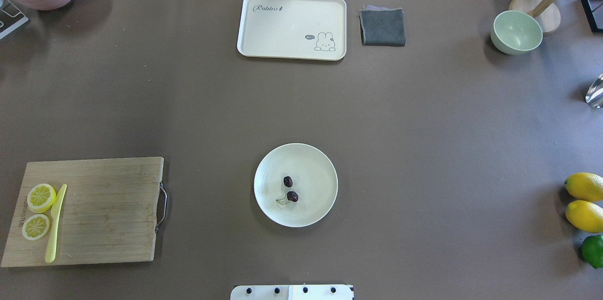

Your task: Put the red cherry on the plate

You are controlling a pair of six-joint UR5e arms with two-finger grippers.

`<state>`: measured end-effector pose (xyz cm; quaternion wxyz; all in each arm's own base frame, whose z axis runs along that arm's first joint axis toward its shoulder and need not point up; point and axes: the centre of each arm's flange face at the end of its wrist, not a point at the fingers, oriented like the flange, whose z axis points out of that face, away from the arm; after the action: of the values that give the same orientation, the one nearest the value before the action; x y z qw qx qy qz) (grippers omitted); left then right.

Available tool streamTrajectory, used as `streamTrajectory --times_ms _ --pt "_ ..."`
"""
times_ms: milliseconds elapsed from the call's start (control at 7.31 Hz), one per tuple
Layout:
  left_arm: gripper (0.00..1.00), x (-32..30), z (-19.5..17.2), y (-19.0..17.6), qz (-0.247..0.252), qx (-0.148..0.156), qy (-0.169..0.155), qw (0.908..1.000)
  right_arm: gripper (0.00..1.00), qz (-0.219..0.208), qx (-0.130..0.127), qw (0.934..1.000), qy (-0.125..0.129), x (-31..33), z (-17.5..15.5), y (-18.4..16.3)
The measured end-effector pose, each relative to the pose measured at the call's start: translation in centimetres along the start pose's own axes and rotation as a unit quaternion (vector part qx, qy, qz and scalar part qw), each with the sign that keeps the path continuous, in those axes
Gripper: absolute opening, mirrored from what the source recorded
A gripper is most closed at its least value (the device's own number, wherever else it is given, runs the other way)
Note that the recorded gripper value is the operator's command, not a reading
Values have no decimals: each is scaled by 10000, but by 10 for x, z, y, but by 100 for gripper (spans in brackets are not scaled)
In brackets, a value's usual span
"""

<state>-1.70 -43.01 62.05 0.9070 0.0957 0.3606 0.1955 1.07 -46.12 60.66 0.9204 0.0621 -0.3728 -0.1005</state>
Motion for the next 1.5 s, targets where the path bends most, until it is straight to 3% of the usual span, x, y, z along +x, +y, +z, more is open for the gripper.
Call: streamTrajectory --times_ms 684,1094,1504 --pt "98 -16 -9 24 -281 82 31 9996 100 38 -25 10000 10 9 1 15" --pt "98 -20 -16 31 -445 259 310 9982 99 38 -5 10000 11 10 0 16" --pt "98 -25 -18 38 -539 297 357 9975 100 51 -14 10000 11 11 1 17"
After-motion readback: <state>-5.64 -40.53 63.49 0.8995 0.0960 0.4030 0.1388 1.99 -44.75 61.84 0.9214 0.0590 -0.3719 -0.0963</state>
